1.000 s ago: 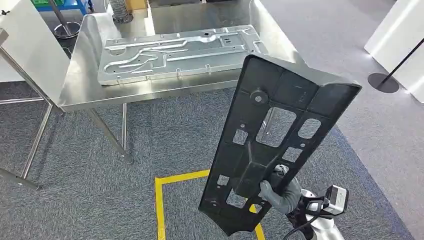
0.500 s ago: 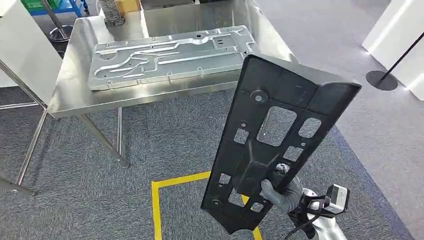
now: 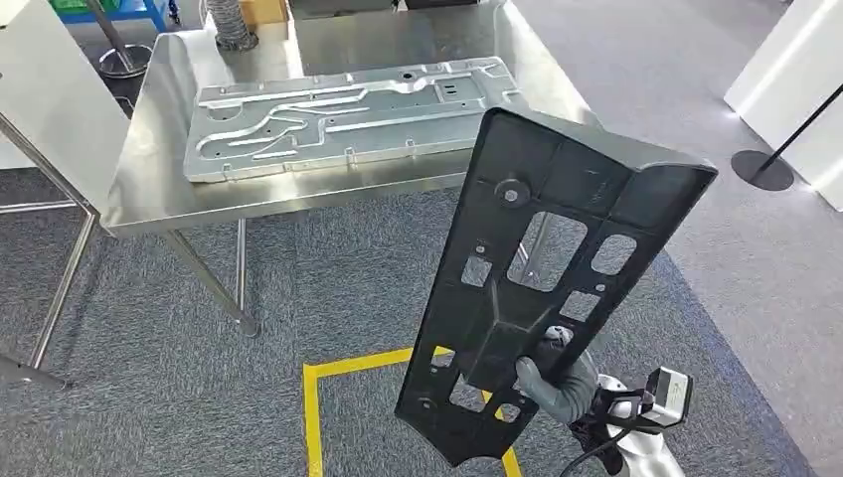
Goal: Take the parts from the cabinet and place them on the table.
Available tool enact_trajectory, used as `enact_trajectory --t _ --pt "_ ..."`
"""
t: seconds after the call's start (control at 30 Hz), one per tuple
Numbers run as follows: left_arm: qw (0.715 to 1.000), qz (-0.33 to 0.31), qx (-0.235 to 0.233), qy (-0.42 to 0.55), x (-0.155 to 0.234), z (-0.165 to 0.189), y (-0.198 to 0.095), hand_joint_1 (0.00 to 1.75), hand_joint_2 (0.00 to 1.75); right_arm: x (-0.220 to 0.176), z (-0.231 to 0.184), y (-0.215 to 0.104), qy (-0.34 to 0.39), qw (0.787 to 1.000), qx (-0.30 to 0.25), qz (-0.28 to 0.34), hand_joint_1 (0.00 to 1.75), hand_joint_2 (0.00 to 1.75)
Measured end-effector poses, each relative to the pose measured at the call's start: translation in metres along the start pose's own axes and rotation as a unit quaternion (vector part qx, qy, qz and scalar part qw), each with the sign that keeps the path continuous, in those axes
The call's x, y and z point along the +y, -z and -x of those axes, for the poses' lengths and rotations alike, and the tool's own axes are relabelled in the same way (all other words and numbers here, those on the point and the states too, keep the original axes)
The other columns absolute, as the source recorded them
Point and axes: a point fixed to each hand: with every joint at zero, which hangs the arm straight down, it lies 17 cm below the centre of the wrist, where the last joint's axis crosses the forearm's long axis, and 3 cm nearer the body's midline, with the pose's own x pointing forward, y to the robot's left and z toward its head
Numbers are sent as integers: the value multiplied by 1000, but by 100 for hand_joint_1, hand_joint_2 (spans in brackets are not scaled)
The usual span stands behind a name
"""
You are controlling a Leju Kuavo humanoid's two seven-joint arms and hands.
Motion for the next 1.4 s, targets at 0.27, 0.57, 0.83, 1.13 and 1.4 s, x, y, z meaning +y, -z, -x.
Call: enact_trajectory --t 0.27,0.57,0.83,1.13,1.4 --pt "1000 -1 -2 0 1 -3 1 0 175 -1 -2 0 1 1000 -2 -2 175 175" --pt "1000 -1 -1 -2 1 -1 0 0 175 0 -2 0 4 1000 -2 -3 175 175" --pt "1000 0 -1 -2 1 0 0 0 175 0 -1 0 5 1000 -2 -1 175 175" --pt "1000 2 -1 -3 -1 -1 0 0 175 -1 1 0 0 1000 1 1 175 175" --pt "1000 1 1 -4 -1 1 0 0 175 -2 2 0 -1 1000 3 -1 175 175"
